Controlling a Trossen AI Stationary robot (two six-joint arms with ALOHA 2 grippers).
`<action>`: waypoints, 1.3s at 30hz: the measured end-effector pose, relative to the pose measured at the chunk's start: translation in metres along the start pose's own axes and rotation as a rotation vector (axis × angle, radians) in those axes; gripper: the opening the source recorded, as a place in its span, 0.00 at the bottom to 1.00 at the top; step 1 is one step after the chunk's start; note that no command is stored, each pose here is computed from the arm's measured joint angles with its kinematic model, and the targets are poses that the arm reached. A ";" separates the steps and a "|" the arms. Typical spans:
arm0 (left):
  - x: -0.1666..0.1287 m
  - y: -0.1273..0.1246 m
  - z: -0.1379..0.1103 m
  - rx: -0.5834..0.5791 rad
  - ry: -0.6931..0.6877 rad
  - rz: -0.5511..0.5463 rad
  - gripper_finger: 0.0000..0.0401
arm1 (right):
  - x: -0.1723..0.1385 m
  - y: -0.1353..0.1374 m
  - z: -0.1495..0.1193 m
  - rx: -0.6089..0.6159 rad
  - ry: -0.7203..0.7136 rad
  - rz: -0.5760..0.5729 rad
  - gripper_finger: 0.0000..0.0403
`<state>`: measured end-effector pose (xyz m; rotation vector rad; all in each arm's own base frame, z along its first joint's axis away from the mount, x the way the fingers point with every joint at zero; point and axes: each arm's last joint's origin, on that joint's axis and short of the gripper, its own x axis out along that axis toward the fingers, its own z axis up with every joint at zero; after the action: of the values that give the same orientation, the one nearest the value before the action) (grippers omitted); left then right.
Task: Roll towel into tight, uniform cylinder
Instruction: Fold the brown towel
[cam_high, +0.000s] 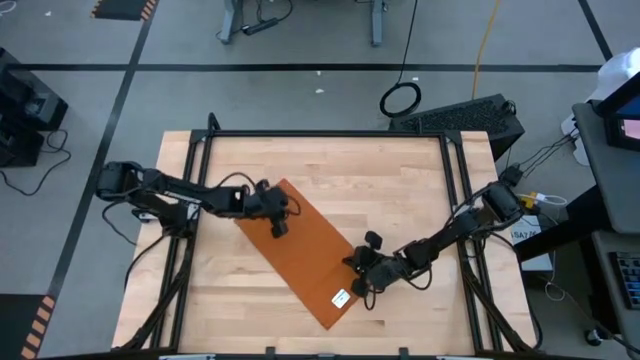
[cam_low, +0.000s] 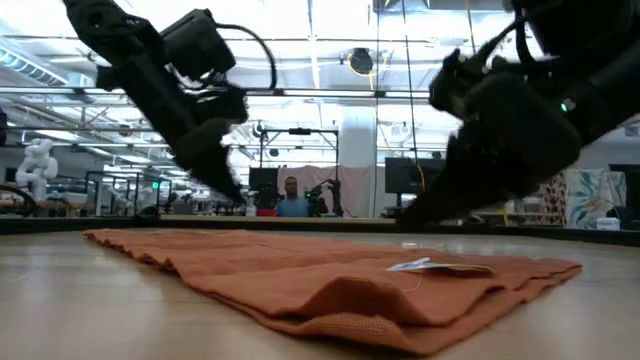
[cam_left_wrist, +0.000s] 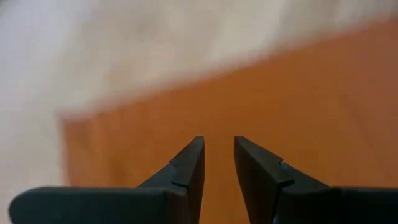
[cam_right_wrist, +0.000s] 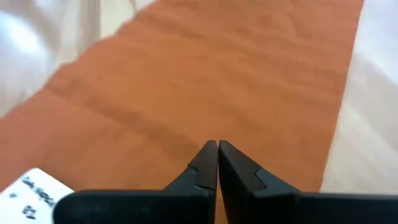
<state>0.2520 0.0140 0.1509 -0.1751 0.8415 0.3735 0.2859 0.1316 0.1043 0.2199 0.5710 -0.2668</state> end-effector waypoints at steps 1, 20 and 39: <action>-0.001 -0.005 -0.007 -0.015 0.052 -0.013 0.24 | -0.002 0.000 0.002 -0.015 -0.006 0.003 0.02; 0.006 -0.024 -0.059 0.037 0.075 0.157 0.24 | 0.011 0.011 -0.027 0.084 0.001 0.017 0.02; -0.018 -0.011 -0.007 -0.051 -0.142 -0.001 0.24 | 0.003 0.008 -0.001 -0.112 -0.138 -0.056 0.02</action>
<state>0.2402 -0.0024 0.1595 -0.1940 0.6920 0.4016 0.2904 0.1393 0.1026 0.0760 0.4538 -0.3007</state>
